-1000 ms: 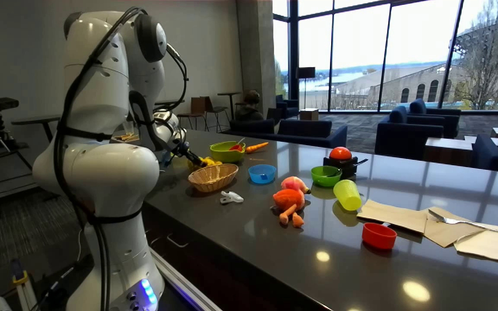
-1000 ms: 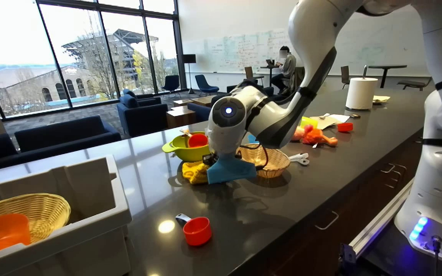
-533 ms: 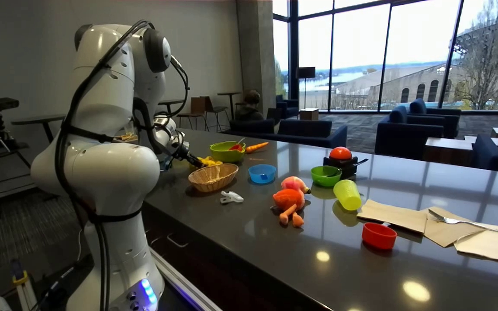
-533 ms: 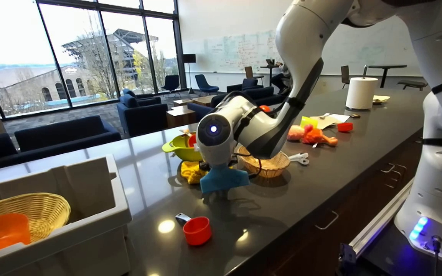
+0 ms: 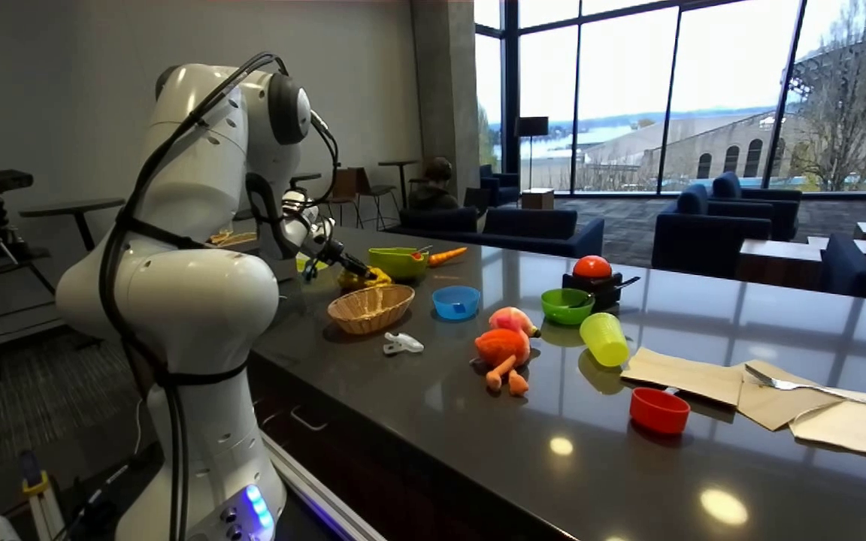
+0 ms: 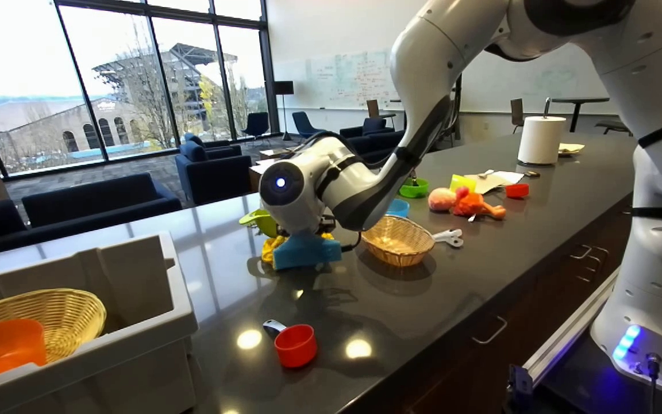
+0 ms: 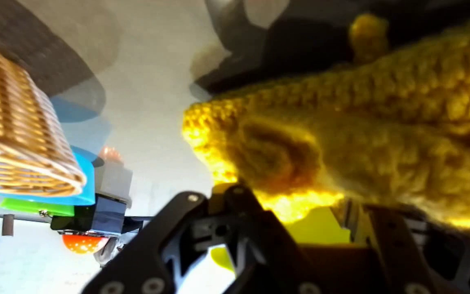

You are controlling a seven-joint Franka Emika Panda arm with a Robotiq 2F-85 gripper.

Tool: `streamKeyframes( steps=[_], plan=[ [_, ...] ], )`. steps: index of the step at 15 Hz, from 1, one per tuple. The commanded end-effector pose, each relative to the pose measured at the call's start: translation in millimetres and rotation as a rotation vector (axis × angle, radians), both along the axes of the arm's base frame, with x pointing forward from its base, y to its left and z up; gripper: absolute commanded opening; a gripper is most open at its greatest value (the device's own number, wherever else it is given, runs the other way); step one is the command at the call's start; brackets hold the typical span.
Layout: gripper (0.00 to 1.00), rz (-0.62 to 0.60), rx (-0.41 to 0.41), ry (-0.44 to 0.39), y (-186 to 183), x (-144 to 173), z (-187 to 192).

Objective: Fold the yellow cloth halfway

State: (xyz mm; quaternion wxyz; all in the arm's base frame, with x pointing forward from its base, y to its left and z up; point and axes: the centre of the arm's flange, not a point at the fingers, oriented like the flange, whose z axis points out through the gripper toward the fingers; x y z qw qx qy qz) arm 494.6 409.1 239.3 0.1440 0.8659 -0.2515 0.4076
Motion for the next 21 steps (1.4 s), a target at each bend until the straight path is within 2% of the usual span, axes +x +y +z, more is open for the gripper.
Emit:
streamKeyframes(
  steps=[1,4,9,10,11,13,14,15,18,21],
  plan=[
    [0.80,-0.017,0.009,-0.002,11,40,18],
    [0.99,-0.024,0.025,0.006,13,56,35],
    [1.00,-0.043,0.075,0.031,17,75,67],
    [0.90,-0.050,0.090,0.050,18,78,73],
    [0.74,-0.053,0.109,0.080,20,79,79],
    [0.61,-0.049,0.171,0.171,24,75,89],
    [0.53,-0.038,0.197,0.241,25,26,44],
    [0.88,-0.026,0.229,0.288,31,15,40],
    [0.96,0.008,0.298,0.457,45,-34,9],
    [1.00,0.026,0.327,0.534,54,-60,3]
  ],
)
